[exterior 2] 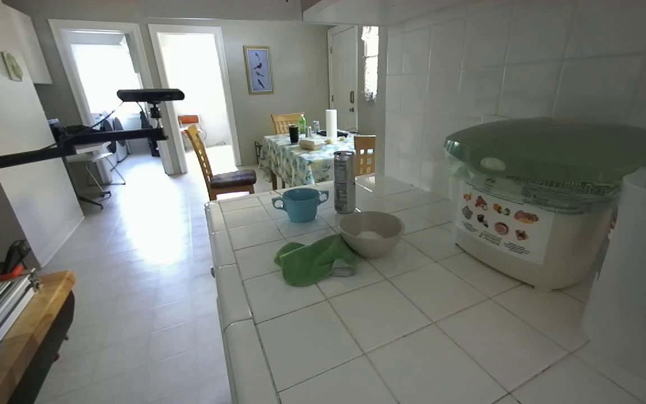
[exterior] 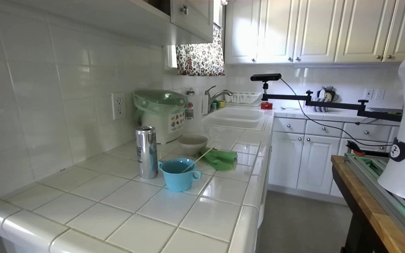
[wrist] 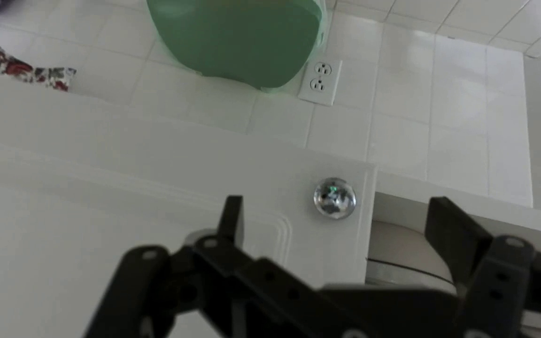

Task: Close the top cabinet door

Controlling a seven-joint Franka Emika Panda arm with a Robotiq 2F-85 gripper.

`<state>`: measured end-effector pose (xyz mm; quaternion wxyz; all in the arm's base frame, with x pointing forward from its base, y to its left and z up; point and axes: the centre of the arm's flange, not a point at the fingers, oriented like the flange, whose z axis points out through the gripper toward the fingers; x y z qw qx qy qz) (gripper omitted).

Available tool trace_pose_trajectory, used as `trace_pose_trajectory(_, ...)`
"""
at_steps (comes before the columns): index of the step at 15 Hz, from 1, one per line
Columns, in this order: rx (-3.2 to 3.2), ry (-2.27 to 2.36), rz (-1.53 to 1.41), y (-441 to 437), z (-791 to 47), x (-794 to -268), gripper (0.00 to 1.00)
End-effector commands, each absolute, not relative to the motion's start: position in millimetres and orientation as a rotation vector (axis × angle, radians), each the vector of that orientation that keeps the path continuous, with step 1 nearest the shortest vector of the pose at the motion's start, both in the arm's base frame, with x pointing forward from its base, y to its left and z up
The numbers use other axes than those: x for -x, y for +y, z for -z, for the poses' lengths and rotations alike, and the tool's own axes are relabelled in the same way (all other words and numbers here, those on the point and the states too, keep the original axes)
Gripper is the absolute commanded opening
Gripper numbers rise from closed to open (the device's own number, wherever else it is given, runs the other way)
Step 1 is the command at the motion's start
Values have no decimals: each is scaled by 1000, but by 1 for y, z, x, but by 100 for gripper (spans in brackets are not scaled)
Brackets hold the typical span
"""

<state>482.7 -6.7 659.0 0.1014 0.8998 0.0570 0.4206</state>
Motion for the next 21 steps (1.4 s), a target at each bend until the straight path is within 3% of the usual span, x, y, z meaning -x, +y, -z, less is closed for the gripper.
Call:
trace_pose_trajectory(1,-2714,13,-1109,-5,-654,-486,100)
trace_pose_trajectory(21,-3202,-133,-325,-18,-571,-499,100)
